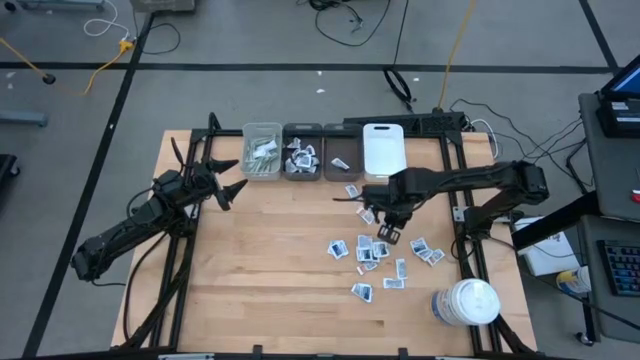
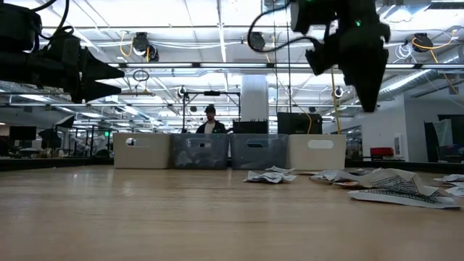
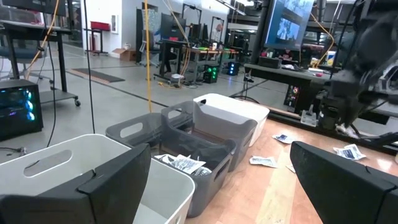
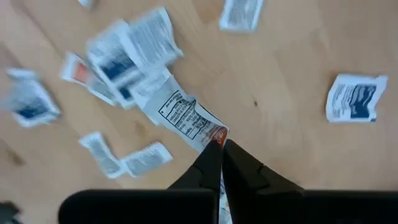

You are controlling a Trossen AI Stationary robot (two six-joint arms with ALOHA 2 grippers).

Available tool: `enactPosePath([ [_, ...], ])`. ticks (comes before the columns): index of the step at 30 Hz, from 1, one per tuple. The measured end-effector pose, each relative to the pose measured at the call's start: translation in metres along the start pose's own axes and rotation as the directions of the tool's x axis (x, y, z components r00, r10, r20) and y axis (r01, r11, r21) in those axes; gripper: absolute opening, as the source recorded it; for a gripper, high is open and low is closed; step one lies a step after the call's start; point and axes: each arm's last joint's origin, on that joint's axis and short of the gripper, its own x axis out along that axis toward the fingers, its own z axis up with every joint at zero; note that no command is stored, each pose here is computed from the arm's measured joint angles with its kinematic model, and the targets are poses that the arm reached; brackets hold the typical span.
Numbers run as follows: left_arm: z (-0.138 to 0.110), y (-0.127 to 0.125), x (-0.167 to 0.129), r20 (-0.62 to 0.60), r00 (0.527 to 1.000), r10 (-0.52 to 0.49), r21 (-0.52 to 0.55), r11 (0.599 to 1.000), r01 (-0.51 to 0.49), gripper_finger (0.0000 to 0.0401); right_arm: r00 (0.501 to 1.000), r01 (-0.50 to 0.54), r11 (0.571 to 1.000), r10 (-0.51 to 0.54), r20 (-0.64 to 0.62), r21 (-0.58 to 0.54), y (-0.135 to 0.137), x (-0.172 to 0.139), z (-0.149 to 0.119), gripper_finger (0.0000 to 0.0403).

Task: Pick & Place First Aid Supplies
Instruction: Put the ointment pack into the right black bin

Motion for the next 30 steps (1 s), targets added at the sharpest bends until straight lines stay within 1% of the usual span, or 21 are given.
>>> enactPosePath([
  [2,0.000,0.000,0.000,0.000,1.000,0.000,0.000,1.000,0.000,0.0392,1.000,-0.017,1.000,0.017,0.012,-0.004,0.002,-0.011,0.002,0.0001],
  [5,0.000,0.000,0.000,0.000,1.000,0.000,0.000,1.000,0.000,0.0392,1.000,-0.016,1.000,0.016,0.009,-0.008,0.002,-0.023,0.001,0.0000],
  [9,0.000,0.000,0.000,0.000,1.000,0.000,0.000,1.000,0.000,0.0392,0.999,-0.026,0.999,0.027,0.032,-0.023,0.002,-0.031,0.004,0.0000],
  [12,0.000,0.000,0.000,0.000,1.000,-0.001,0.000,1.000,0.001,0.0392,0.999,-0.029,0.999,0.030,0.037,-0.021,-0.003,-0.035,0.010,0.0000],
  [20,0.000,0.000,0.000,0.000,1.000,0.000,0.000,1.000,0.000,0.0392,0.999,-0.028,1.000,0.028,0.047,-0.005,-0.032,-0.037,0.053,0.0000],
  [27,0.000,0.000,0.000,0.000,1.000,0.000,0.000,1.000,0.000,0.0392,0.999,-0.024,0.999,0.023,0.032,0.031,-0.072,-0.035,0.098,0.0000],
  [30,0.000,0.000,0.000,0.000,1.000,-0.001,0.000,1.000,0.001,0.0392,0.999,-0.026,0.998,0.024,0.047,0.049,-0.090,-0.038,0.119,0.0000],
])
